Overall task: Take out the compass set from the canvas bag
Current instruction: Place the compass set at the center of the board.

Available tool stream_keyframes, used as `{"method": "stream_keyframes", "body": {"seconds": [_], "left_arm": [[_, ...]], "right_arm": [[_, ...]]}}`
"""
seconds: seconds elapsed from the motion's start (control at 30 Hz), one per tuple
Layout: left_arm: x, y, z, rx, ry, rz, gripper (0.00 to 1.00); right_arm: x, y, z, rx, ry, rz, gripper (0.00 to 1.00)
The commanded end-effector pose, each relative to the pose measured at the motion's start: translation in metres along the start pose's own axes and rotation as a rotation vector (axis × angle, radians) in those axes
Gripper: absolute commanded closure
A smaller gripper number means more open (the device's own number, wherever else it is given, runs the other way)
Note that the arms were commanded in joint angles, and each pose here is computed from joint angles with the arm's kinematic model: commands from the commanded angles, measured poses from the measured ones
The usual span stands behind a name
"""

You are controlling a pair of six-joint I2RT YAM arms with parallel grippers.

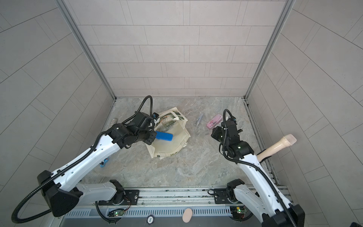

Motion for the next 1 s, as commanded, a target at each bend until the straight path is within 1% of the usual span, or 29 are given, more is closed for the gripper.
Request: {"method": "stream_keyframes", "body": {"seconds": [0.0,0.1,0.27,0.33,0.47,0.53,0.63,0.7,0.77,0.87,0.97], "left_arm": [[-0.013,0.001,-0.021,0.018,-0.118,-0.033,1.0],[-0.011,0.001,-0.024,0.022,-0.128,-0.034,1.0],[-0.009,-0.001,-0.022,0.036,-0.119,-0.026,1.0],[-0.01,-0.001,-0.022,0.039,-0.12,-0.025,1.0],[-0.01,0.0,-0.022,0.026,-0.123,-0.019,1.0],[-0.01,0.001,-0.022,0.02,-0.117,-0.009,1.0],[-0.008,0.001,-0.02,0.019,-0.108,-0.003,1.0],[-0.007,0.001,-0.021,0.019,-0.108,-0.004,1.0],[-0.005,0.001,-0.02,0.019,-0.104,-0.003,1.0],[-0.003,0.002,-0.021,0.014,-0.102,-0.002,1.0],[-0.002,0.002,-0.021,0.012,-0.104,-0.002,1.0]], "right_arm": [[-0.019,0.027,0.012,-0.095,-0.009,0.025,0.77],[-0.02,0.027,0.031,-0.06,0.02,0.029,0.78],[-0.032,0.024,0.048,-0.023,-0.009,0.024,0.78],[-0.04,0.023,0.059,-0.014,0.014,0.012,0.78],[-0.052,0.015,0.08,0.011,0.096,-0.017,0.77],[-0.06,0.007,0.088,0.031,0.121,-0.01,0.77],[-0.069,0.002,0.105,-0.009,0.139,0.015,0.77],[-0.073,0.002,0.116,-0.013,0.175,0.003,0.76],[-0.074,0.002,0.127,-0.009,0.224,-0.02,0.75],[-0.069,0.001,0.146,-0.012,0.344,-0.045,0.75],[-0.065,-0.005,0.163,-0.004,0.393,-0.031,0.74]]}}
Point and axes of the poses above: each gripper's point midway between its finger pads, its own z axis out along the fingers, its own y axis along the line the jaws close on, x = y × z, the point moved 7 cm from there along -z, back along the fingers, and after that the axes turned 1 degree about -z, right-handed, at the moved point
